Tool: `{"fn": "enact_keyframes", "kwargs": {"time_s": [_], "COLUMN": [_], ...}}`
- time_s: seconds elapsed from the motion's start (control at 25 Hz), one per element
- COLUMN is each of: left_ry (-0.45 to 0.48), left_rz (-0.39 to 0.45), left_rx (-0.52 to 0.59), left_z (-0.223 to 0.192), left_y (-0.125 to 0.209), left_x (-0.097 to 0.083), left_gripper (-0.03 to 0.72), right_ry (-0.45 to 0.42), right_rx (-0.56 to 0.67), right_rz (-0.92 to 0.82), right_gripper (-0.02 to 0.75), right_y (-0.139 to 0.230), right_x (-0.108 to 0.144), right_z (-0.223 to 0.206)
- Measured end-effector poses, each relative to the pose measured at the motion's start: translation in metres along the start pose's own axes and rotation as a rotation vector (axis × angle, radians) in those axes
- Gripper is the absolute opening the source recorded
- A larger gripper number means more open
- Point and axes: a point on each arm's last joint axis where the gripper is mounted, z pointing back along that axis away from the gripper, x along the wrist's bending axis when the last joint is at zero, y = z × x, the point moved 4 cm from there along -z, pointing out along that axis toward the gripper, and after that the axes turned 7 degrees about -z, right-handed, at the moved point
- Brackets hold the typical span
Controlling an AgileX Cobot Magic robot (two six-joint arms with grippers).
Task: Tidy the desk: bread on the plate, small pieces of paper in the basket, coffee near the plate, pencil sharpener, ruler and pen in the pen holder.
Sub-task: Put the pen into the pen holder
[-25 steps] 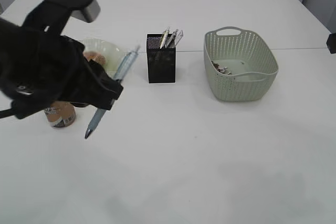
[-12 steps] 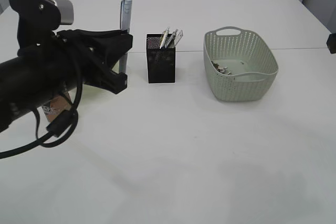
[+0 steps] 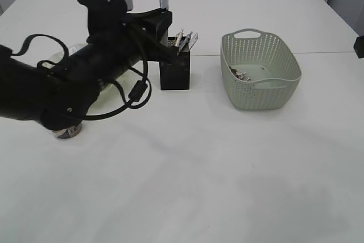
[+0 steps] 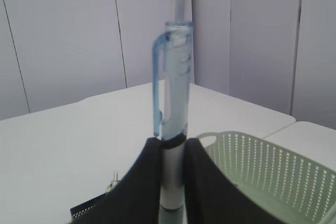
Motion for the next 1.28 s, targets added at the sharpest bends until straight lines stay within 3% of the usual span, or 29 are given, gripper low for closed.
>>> {"fn": "enact_keyframes", "kwargs": {"time_s": [0.36, 0.8, 1.28], "left_ry": [-0.013, -0.059, -0.026], "left_rz": [0.001, 0.063, 0.042], "left_rx": [-0.069, 0.017, -0.005], "left_z": [-0.052, -0.083, -0.101], "left_y": [0.002, 0.016, 0.011], "left_x": [0.0, 0.035, 0.033], "left_gripper": [0.064, 0.064, 0.065], "right_ry": [0.0, 0.0, 0.0], "right_rx": [0.0, 0.0, 0.0], "right_rz": [0.0, 0.0, 0.0], "right_gripper": [0.309, 0.309, 0.309], "right_y": [0.0, 0.0, 0.0], "right_x": [0.0, 0.0, 0.0], "right_z": [0.0, 0.0, 0.0]}}
